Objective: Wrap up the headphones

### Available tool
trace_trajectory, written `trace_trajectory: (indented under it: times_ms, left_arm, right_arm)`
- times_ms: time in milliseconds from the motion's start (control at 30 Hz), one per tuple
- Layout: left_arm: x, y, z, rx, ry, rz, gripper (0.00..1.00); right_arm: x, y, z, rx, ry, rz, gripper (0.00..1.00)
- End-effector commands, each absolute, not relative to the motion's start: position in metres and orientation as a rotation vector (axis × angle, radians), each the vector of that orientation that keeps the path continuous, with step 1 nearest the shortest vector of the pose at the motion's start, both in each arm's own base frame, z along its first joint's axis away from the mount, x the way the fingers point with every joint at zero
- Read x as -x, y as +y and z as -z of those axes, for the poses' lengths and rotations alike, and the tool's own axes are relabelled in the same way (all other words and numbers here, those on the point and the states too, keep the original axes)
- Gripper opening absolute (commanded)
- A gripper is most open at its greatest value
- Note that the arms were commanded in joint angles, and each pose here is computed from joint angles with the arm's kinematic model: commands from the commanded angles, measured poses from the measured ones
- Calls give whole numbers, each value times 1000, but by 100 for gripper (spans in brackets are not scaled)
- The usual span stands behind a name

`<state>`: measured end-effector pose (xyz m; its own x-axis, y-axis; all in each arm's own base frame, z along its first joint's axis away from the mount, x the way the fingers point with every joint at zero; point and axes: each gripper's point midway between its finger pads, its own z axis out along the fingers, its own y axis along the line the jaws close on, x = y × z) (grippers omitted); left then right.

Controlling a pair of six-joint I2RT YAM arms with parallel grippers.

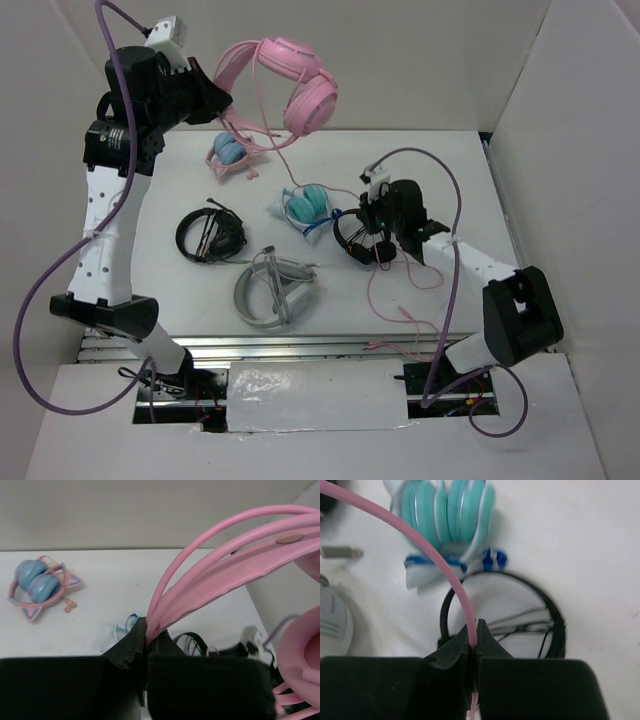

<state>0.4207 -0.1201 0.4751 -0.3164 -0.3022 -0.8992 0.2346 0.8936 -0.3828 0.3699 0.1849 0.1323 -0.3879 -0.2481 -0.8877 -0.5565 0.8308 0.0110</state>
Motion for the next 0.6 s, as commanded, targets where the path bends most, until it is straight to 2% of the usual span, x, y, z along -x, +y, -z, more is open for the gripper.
trace_trajectory:
  times_ms: [0,333,567]
  left_arm:
    - [-366,-156,-547,-225,1566,770,0]
    - [-311,-211,-508,-596,1548,889,0]
    - [-303,-275,-403,-796,1659,888,0]
  right_arm:
    - [-407,185,-183,533,1887,-432,0]
    - [-454,106,-242,279,1892,-263,0]
    - [-475,89,-285,284,1882,-203,0]
